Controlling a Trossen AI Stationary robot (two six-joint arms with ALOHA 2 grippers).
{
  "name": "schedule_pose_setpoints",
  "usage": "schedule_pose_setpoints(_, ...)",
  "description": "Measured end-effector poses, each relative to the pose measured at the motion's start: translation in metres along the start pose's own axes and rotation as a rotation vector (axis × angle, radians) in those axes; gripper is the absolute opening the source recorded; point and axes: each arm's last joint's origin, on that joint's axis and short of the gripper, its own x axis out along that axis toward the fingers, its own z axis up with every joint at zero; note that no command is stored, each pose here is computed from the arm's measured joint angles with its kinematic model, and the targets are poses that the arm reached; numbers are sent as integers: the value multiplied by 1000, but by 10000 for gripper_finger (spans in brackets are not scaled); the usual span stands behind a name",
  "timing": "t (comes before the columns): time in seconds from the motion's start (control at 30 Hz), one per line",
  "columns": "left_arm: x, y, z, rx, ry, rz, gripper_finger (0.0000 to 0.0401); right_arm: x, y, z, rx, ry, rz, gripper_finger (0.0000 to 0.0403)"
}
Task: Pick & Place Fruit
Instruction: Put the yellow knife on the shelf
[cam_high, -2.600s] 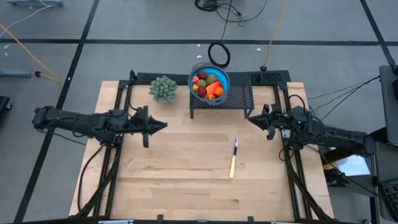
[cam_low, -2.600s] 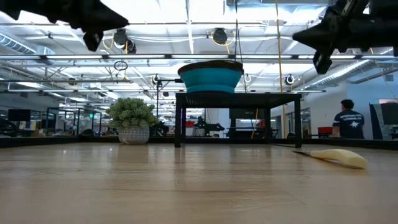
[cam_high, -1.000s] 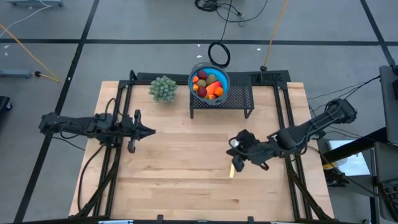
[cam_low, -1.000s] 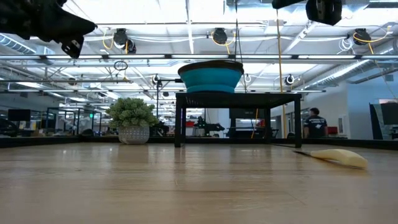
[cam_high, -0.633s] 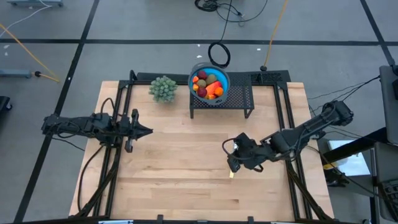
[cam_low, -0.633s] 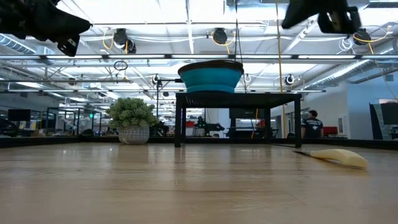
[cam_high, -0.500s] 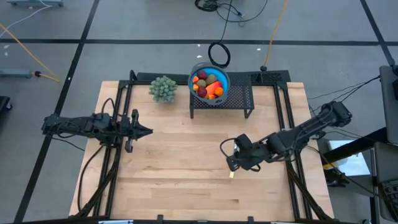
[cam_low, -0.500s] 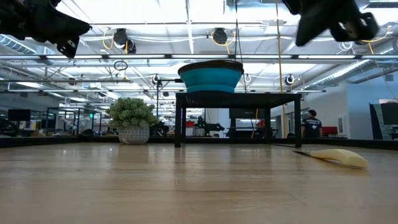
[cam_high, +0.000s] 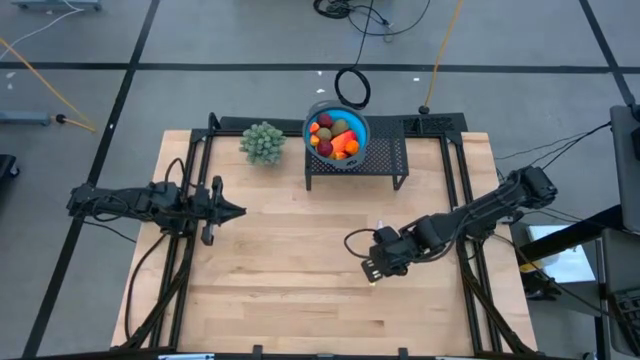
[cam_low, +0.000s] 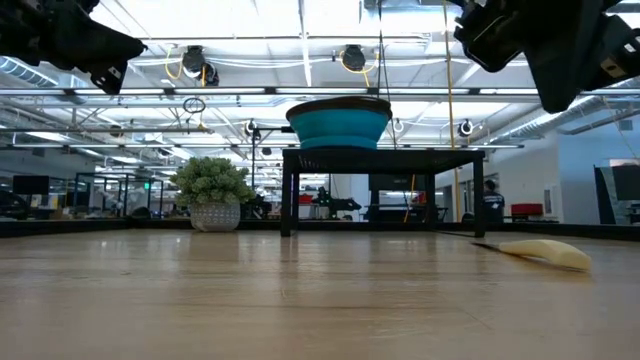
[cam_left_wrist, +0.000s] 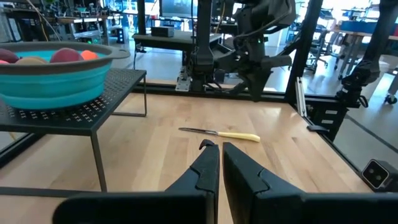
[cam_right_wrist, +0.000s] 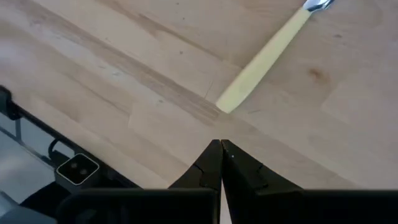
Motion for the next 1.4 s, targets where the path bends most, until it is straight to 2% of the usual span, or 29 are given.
schedule_pose_setpoints(0.87,0,0,0,-7,0,0,19,1,6,0,-50,2,65,2)
schedule_pose_setpoints(1.1,0,0,0,-7,0,0,19,2,5,0,-51,-1,58,56)
schedule_pose_setpoints(1.4,0,0,0,-7,0,0,19,17,-7,2,53,1,38,158)
